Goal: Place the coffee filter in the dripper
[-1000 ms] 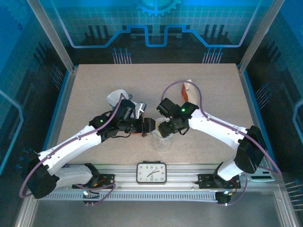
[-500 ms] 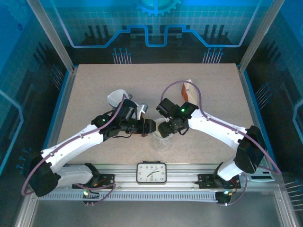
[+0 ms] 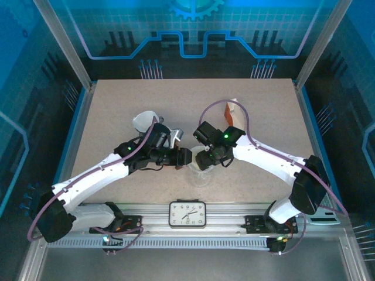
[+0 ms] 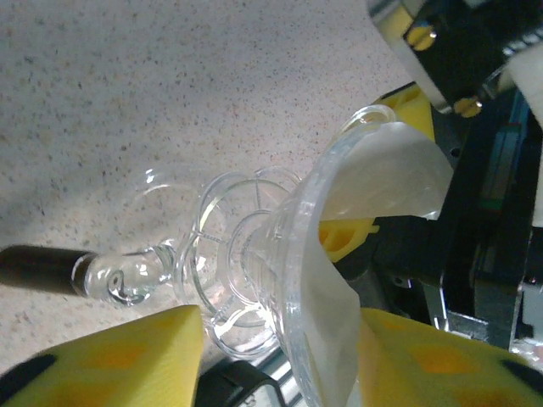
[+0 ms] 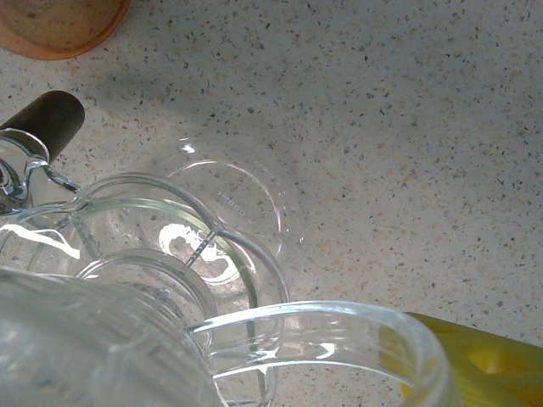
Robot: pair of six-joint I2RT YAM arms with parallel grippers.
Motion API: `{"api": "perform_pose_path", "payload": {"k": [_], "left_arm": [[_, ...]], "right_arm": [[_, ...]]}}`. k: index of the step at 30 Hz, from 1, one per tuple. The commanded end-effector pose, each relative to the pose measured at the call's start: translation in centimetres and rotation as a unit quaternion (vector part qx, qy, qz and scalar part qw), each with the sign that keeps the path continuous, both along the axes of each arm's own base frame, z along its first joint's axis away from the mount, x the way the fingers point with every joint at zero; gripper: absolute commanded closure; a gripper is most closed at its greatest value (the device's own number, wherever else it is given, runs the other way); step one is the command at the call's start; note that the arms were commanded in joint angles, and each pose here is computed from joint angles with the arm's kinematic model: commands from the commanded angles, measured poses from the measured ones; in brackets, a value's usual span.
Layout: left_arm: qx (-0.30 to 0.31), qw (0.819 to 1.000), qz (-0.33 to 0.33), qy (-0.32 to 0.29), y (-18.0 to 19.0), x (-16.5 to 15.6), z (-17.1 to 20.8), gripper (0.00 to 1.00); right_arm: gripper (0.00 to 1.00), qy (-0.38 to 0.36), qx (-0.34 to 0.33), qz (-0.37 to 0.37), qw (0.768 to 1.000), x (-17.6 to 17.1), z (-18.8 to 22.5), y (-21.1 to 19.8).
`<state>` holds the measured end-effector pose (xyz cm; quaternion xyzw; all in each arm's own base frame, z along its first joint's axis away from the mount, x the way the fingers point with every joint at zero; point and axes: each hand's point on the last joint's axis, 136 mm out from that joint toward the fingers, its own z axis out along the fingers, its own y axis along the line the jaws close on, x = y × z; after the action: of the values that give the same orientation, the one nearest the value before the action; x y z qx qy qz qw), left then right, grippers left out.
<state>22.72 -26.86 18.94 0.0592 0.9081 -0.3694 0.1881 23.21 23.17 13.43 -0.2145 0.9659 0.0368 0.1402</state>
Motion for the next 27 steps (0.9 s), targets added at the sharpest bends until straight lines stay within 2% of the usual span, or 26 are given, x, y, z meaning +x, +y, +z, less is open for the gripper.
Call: {"api": "perform_pose_path", "payload": {"k": [1,2,6,12,19,27], "left_arm": [[-0.011,1.000,-0.001,-0.009,-0.1,0.2,1.2,0.44],[-0.012,1.000,-0.001,-0.010,-0.2,0.3,1.2,0.45],[-0.006,1.000,-0.001,-0.008,-0.1,0.3,1.1,0.62],[-0.006,1.000,-0.003,-0.006,-0.1,0.2,0.9,0.73],[-0.008,1.000,-0.004,-0.003,-0.2,0.1,0.7,0.74],[-0.008,1.000,-0.004,-0.001,-0.1,0.0,0.6,0.70]], "right_arm": [[0.29,0.005,-0.018,0.002,1.000,-0.3,-0.6,-0.1],[0.29,0.005,-0.018,0.002,1.000,-0.3,-0.6,0.0],[0.29,0.005,-0.018,0.001,1.000,-0.3,-0.6,-0.1],[0.29,0.005,-0.017,0.000,1.000,-0.3,-0.6,-0.1],[0.29,0.000,-0.014,0.000,1.000,-0.1,-0.3,0.0],[0.28,-0.054,0.038,-0.006,0.998,0.7,3.5,0.5]]}}
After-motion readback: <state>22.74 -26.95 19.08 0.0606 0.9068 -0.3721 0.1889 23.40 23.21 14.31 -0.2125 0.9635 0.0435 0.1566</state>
